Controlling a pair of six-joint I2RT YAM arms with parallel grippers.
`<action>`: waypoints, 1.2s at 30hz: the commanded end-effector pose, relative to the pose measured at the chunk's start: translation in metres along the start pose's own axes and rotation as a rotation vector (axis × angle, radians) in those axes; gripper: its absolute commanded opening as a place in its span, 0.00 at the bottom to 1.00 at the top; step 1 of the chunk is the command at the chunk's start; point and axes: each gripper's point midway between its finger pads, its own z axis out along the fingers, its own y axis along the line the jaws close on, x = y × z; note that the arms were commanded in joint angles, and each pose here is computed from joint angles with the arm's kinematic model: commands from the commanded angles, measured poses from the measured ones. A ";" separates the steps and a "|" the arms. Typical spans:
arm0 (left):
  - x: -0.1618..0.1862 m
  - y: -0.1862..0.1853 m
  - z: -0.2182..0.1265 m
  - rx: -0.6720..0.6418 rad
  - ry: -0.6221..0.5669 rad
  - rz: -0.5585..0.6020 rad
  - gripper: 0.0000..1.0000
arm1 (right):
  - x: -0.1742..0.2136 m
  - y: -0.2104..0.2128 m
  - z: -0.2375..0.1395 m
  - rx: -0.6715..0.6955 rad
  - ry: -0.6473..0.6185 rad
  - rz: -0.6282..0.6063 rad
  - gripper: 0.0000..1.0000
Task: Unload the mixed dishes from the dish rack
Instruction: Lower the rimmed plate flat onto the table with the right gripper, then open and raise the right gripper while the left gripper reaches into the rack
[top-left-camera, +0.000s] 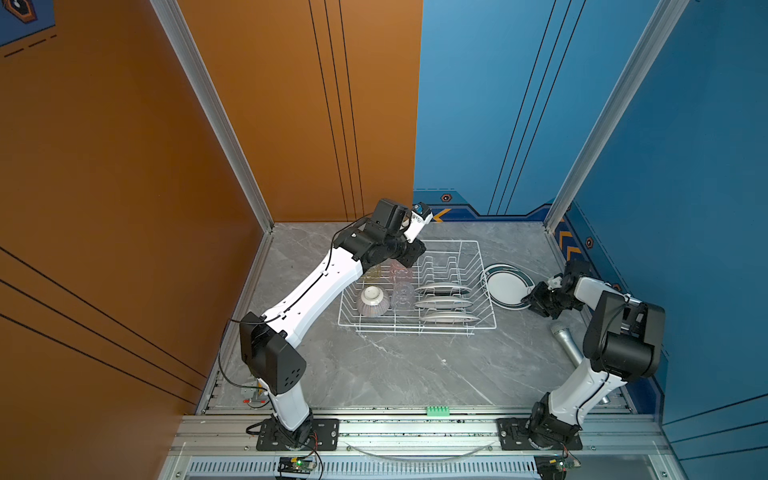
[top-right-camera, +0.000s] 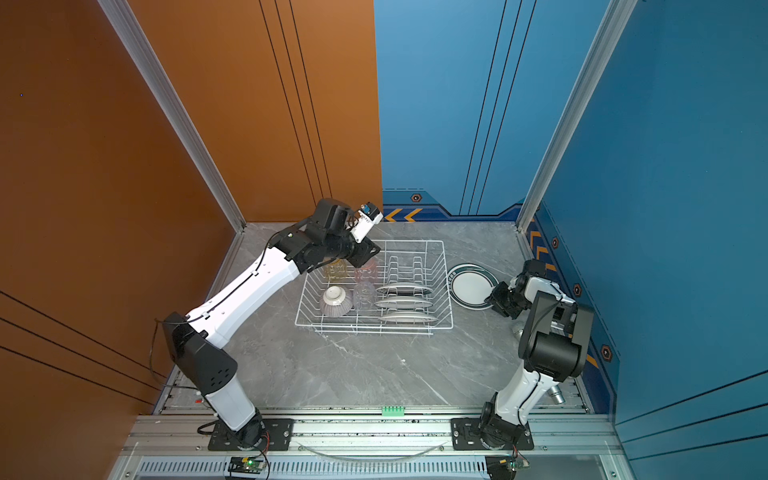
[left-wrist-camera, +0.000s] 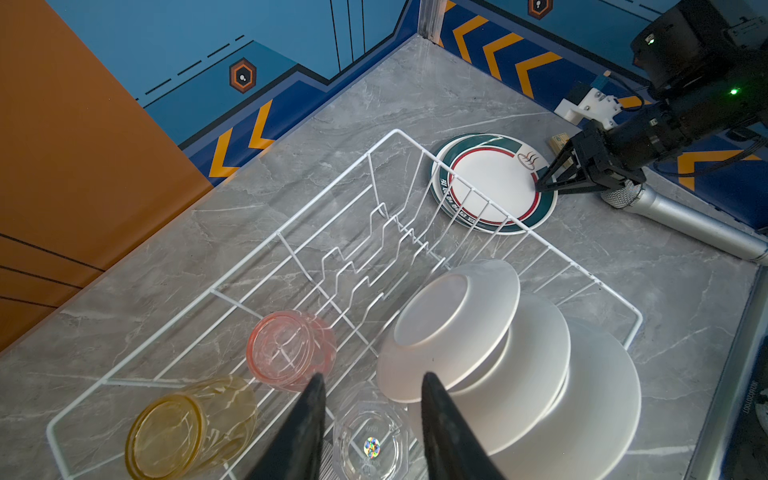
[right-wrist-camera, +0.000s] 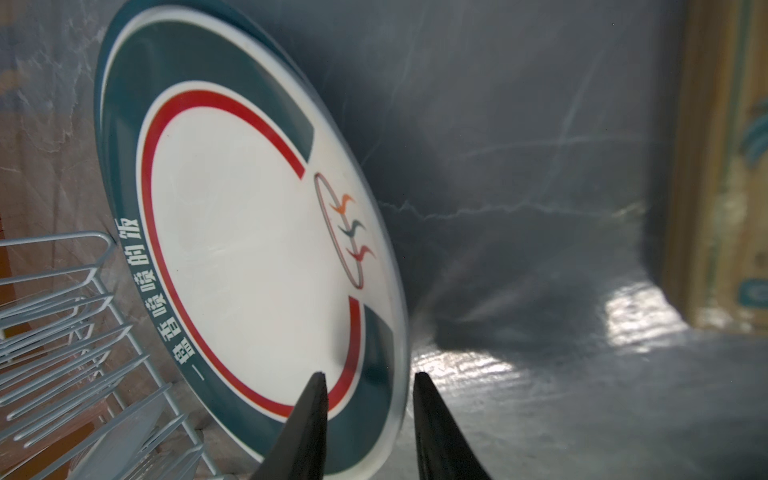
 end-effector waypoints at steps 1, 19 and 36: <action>0.007 -0.003 -0.002 0.018 0.030 0.017 0.40 | 0.000 -0.002 0.000 0.057 0.013 -0.031 0.39; 0.019 -0.004 0.002 0.009 0.074 0.040 0.40 | -0.004 0.006 0.008 0.235 0.007 -0.146 0.59; 0.030 -0.007 0.001 0.004 0.112 0.068 0.40 | -0.006 0.021 0.021 0.262 0.015 -0.170 0.61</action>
